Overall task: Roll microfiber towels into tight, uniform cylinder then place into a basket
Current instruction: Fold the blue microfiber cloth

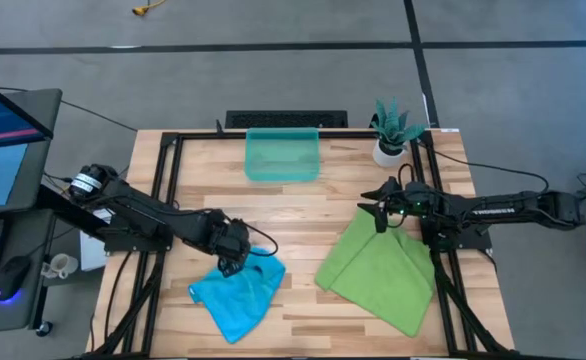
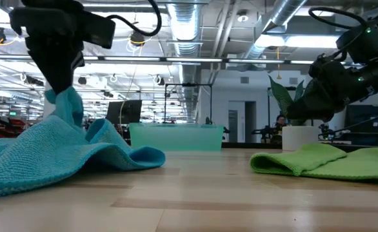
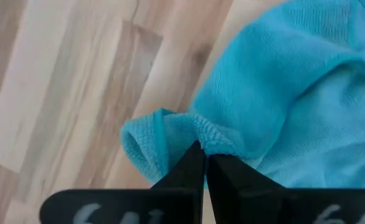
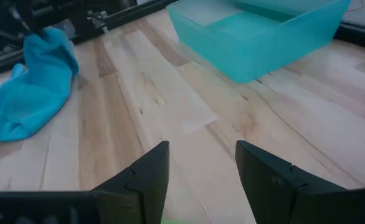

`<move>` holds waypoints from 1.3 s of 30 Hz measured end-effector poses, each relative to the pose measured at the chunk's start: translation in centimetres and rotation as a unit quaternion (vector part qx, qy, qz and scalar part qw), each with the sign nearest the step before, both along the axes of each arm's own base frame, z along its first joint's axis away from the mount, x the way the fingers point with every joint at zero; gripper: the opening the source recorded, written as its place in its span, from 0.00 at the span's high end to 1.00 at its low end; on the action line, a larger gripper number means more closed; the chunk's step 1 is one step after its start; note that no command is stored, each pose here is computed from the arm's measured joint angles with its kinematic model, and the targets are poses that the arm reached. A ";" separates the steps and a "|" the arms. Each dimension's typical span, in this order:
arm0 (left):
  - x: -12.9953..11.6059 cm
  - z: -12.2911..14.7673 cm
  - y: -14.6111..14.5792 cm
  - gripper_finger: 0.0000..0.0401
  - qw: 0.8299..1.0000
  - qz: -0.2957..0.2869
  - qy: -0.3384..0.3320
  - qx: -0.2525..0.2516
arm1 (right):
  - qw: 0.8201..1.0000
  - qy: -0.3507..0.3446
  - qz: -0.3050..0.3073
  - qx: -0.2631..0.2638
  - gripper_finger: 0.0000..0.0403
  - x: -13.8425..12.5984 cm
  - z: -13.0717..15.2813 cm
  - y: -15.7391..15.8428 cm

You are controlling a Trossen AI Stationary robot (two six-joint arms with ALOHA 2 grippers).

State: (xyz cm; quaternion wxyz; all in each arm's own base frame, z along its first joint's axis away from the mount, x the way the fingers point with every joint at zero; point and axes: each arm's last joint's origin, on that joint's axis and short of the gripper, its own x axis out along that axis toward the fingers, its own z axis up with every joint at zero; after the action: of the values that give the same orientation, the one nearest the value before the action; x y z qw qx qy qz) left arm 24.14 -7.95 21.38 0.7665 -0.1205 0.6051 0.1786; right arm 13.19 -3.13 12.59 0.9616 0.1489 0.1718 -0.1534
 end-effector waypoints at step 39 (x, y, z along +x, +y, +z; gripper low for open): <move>-0.9 -0.1 0.3 1.00 0.999 0.000 0.051 0.004 | 0.979 -0.138 0.149 -0.004 0.49 10.7 11.0 9.4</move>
State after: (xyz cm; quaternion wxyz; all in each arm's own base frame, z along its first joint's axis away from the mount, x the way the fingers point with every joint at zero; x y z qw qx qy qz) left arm 23.23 -7.69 21.26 0.7353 -0.1080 0.6424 0.1871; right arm 23.90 6.30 23.57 0.9888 0.1374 0.0572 0.0132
